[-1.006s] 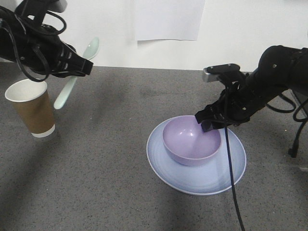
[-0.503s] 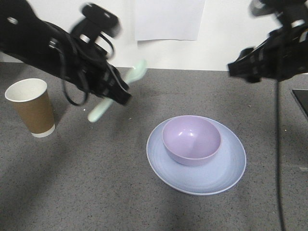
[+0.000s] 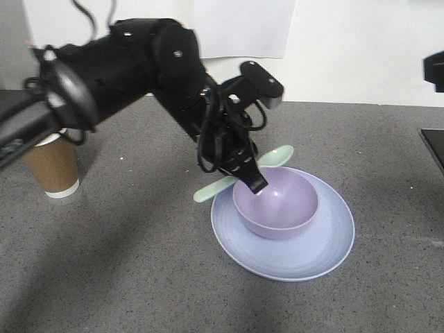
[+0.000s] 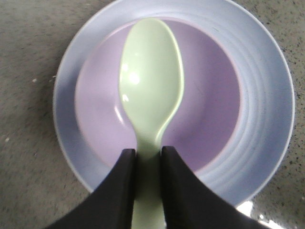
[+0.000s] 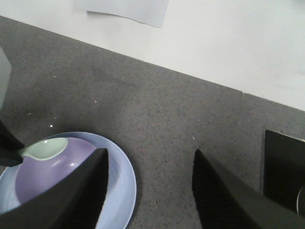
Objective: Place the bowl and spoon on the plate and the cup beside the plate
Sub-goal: 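Move the spoon over the bowl and release it inside with the left gripper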
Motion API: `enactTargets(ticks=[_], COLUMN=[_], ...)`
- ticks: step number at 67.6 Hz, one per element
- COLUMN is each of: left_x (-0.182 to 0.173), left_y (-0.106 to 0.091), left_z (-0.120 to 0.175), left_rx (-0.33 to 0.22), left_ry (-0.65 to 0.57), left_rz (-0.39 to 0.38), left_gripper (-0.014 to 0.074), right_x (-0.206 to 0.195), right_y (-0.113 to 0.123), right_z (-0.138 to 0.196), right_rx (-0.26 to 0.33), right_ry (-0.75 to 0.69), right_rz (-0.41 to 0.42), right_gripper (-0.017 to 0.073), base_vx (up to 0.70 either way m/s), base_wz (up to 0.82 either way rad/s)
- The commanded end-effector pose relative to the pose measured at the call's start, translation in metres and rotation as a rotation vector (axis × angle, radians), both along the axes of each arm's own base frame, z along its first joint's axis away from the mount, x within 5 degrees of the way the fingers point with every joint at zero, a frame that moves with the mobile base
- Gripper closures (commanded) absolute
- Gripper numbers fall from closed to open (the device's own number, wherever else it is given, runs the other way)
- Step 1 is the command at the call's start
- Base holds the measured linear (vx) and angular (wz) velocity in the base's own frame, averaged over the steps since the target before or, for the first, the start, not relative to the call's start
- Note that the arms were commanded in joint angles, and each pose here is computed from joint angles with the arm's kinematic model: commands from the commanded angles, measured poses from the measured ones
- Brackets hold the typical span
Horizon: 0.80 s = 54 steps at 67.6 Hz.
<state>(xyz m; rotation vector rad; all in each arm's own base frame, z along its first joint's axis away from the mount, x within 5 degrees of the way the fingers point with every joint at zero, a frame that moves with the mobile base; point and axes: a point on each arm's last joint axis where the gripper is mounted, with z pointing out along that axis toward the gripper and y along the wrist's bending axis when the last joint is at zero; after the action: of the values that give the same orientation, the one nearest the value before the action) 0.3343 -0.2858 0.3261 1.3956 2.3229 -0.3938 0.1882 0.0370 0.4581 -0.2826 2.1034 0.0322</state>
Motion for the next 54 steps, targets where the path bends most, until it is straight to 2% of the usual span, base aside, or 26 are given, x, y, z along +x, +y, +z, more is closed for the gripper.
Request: enactTargets(ticks=[1,10,19,34,54], left_x=[-0.003,0.000,0.000,0.001,0.001], left_y=[-0.010,-0.024,-0.028,-0.028,-0.028], left_z=[0.025,0.017,0.008,0.006,0.006], left_rx=[-0.039,0.004,0.049,0.047,0.050], left_ry=[-0.052,-0.094,-0.100,-0.095,-0.089], left_rz=[-0.002,0.003,-0.005,0.006,0.009], left_gripper=[0.0590,0.0590,0.0589,0.0562,0.0452], right_x=[-0.012,-0.022,-0.031,-0.032,-0.032], right_y=[-0.005,-0.009,-0.013,-0.012,-0.012], right_z=[0.012,0.005,-0.005,-0.018,-0.017], right_rx=[0.006,-0.001,0.000,0.025,0.027], right_ry=[-0.082,-0.135,-0.184,-0.201,-0.207], right_rz=[-0.024,-0.035,-0.050,-0.052,-0.051], right_gripper=[0.0160,0.0160,0.0160,0.0160,0.0160], base_vx=[0.00,0.00,0.00,0.00,0.00], base_wz=[0.00,0.00,0.00,0.00,0.00])
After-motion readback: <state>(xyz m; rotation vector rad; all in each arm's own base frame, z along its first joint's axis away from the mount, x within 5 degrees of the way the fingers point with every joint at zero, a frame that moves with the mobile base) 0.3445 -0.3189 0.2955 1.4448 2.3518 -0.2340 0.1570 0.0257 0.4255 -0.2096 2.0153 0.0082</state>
